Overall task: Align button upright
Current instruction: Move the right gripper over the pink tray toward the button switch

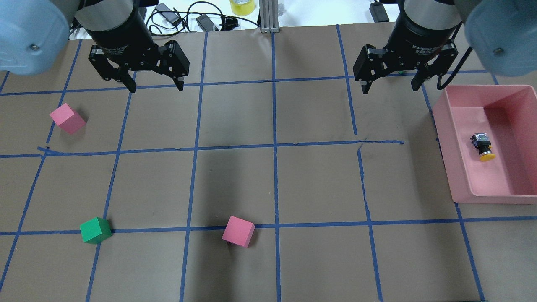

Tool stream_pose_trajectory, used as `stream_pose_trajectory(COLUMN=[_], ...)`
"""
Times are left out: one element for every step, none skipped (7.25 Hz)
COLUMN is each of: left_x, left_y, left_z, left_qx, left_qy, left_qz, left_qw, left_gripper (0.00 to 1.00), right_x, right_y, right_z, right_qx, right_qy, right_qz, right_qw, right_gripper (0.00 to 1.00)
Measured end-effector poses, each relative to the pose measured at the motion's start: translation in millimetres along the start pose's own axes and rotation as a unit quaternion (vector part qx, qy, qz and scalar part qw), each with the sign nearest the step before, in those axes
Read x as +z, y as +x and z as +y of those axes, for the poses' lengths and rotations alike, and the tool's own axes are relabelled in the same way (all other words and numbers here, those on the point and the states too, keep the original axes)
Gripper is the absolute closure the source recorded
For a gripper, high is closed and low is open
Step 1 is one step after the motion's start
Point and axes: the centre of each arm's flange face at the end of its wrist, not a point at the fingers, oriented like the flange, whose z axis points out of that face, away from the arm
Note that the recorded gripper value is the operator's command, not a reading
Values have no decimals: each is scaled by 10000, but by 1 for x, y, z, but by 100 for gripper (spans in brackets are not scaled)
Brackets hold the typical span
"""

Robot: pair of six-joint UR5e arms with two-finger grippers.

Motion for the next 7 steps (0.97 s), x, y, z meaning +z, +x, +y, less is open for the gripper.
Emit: stream_pose_trajectory(left_x=[0,-1,-1,-1,-1,0,0], left_y=[0,0,0,0,0,0,-1], left_z=[1,1,1,1,0,0,0], left_qx=[10,26,38,46,49,47,45], left_qy=[3,11,19,24,26,27,28], left_qz=[-8,-25,-30,-31,-28,-24,-23], left_qw=[10000,10000,10000,10000,10000,10000,10000], left_gripper=[0,0,0,0,0,0,0], right_x=[2,3,6,11,17,25,32], right_y=[0,1,5,13,34,70,112], right_z=[-1,-3,-6,-10,-18,-27,-35], right_qx=[0,21,64,121,177,228,232], right_qy=[-18,-22,-29,-60,-112,-174,-188], right_qz=[-3,-20,-27,-2,10,7,8], right_qw=[10000,10000,10000,9999,9998,9996,9996], right_gripper=[0,0,0,0,0,0,0])
